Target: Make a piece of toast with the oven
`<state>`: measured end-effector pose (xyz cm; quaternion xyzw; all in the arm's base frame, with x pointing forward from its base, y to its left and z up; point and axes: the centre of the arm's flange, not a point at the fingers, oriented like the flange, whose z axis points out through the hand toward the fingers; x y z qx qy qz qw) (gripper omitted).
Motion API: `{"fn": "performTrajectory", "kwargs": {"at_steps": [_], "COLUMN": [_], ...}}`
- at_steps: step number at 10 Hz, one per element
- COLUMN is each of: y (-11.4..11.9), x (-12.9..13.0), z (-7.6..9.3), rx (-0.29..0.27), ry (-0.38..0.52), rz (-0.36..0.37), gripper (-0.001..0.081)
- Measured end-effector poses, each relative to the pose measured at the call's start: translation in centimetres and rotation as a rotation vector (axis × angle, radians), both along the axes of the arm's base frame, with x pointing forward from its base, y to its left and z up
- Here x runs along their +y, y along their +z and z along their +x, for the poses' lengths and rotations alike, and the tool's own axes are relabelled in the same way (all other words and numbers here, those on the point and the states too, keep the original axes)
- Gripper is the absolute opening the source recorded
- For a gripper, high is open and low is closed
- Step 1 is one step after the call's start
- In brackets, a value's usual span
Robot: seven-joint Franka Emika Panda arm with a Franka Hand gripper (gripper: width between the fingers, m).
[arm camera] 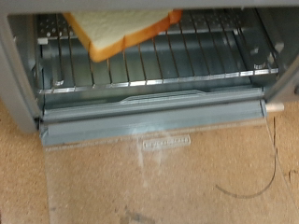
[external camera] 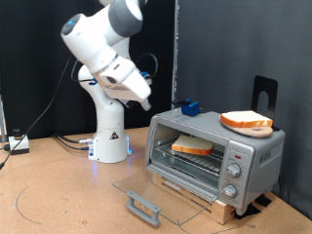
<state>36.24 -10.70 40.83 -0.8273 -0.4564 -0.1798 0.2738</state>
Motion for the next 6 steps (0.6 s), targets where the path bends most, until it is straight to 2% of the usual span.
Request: {"fn": "performTrajectory", "kwargs": {"at_steps": [2,6], "y": [-0.5,-2.0], "x": [-3.1,-8.6], "z": [-0.5,-0.8], "rx": [-0.013,0.006], "ry": [-0.012,-0.049], "rz": [0.002,-0.01], "gripper": [0.0807,0.0807]}}
